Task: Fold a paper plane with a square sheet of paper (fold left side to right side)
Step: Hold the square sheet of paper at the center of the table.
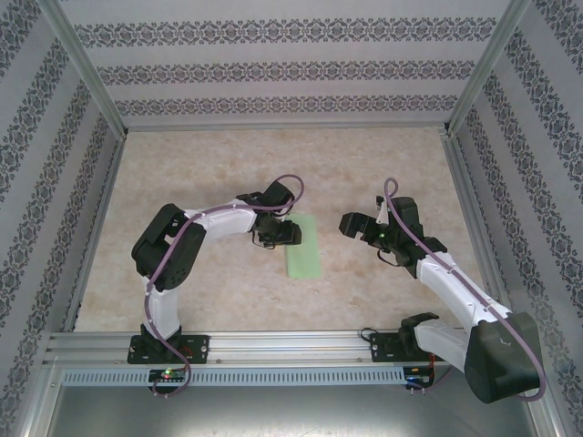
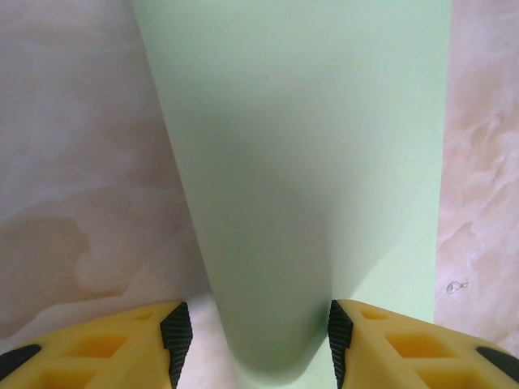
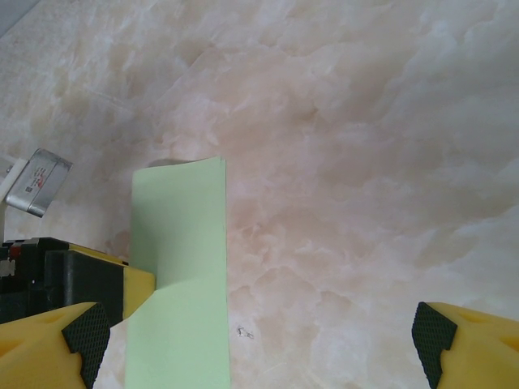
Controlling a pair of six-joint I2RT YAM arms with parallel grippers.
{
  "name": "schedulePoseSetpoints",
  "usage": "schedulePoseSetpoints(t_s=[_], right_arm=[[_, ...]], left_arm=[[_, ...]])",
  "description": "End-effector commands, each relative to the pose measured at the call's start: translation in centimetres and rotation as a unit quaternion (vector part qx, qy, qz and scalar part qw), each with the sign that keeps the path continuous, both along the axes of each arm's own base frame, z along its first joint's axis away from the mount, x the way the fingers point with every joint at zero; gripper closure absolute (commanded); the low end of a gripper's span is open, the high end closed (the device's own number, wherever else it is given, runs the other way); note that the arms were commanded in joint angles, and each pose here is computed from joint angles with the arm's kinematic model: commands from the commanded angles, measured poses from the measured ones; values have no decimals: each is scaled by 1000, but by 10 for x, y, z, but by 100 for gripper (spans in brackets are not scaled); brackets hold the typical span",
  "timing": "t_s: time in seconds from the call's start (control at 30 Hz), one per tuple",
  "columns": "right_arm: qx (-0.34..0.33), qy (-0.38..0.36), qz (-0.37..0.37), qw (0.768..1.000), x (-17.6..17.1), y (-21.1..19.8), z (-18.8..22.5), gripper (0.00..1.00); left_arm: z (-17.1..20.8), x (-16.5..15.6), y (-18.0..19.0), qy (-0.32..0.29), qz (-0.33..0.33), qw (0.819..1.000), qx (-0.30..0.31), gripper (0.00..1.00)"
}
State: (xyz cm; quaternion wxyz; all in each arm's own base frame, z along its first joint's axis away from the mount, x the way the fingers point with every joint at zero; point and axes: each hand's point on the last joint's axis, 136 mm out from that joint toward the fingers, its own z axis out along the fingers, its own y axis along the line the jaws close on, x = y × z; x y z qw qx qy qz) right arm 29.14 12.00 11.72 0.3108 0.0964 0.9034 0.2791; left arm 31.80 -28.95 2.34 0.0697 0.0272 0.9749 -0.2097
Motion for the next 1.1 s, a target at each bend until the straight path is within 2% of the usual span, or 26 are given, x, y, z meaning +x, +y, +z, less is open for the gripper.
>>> schedulePoseSetpoints(t_s=[0.0,1.07], right_arm=[[3,-1,-3,1000,-1,-3,0,2],[6,6,3,1000,-5,-1,-1,2]], left_arm=[[-37,-18,-4,23,-33,999,34,46],[-41,-18,-6,28,-35,998,40,46]])
